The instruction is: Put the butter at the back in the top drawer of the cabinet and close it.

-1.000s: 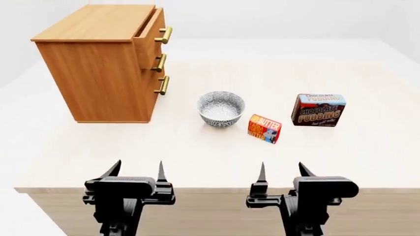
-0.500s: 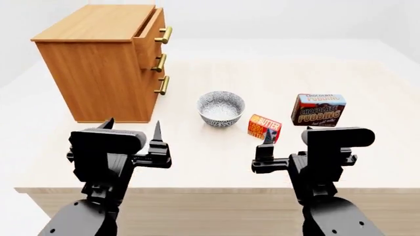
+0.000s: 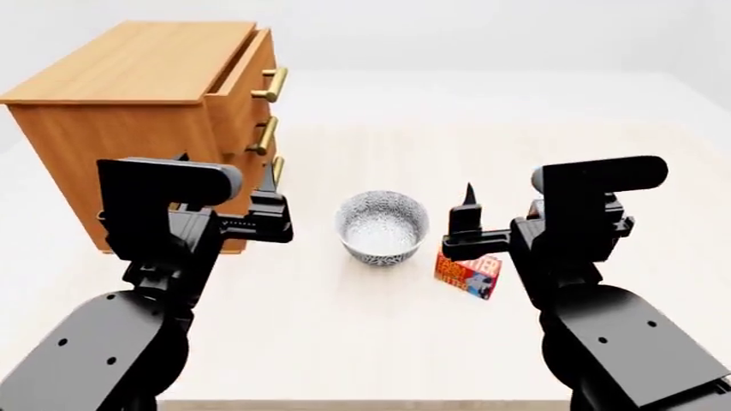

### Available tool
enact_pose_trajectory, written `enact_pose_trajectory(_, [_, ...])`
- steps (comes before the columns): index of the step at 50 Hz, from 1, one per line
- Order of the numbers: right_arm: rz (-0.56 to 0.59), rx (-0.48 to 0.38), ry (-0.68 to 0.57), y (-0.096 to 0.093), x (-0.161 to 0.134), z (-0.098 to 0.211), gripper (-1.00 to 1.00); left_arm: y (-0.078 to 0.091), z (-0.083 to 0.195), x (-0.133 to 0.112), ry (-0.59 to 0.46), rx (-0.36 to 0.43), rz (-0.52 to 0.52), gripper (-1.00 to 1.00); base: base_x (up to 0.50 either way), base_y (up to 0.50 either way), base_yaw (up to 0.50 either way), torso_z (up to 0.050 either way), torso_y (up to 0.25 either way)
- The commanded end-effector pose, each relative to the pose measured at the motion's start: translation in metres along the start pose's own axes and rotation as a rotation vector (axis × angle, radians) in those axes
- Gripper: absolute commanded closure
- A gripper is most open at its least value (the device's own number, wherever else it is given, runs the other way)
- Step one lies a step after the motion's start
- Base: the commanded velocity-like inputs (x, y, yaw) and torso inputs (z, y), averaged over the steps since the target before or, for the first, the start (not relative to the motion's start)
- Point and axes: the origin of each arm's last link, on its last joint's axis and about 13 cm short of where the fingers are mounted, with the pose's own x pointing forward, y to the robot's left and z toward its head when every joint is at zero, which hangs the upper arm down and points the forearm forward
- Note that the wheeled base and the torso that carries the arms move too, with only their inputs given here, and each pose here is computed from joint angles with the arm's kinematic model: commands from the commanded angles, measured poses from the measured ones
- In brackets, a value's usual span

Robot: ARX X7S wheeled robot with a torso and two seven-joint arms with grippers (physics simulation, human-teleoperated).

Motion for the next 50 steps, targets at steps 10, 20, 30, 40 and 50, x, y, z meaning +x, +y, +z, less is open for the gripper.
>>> enact_pose_trajectory(10, [0.006,-0.006,-0.003,-0.002,-0.001,0.009,-1.0,0.002,0.008,0.003,-0.013,0.002,0.013,-1.0,0.5,-0.04,0.0,0.0,0.0])
enact_pose_trajectory(20, [0.007,-0.005,-0.004,-0.002,-0.003,0.009,-1.0,0.002,0.009,0.002,-0.017,0.003,0.014,-1.0,0.5,-0.04,0.0,0.0,0.002])
enact_pose_trajectory(30, [0.008,0.0,-0.007,-0.002,-0.005,0.009,-1.0,0.002,0.009,0.001,-0.017,0.004,0.013,-1.0,0.48,-0.03,0.0,0.0,0.001])
enact_pose_trajectory(40, [0.003,-0.002,-0.029,-0.002,-0.01,0.009,-1.0,0.003,0.014,-0.001,-0.011,0.002,0.011,-1.0,0.02,0.0,0.0,0.0,0.0])
enact_pose_trajectory(50, [0.006,-0.008,-0.025,-0.002,-0.015,0.008,-1.0,0.005,0.041,-0.005,-0.017,0.019,0.0,-1.0,0.0,0.0,0.0,0.0,0.0])
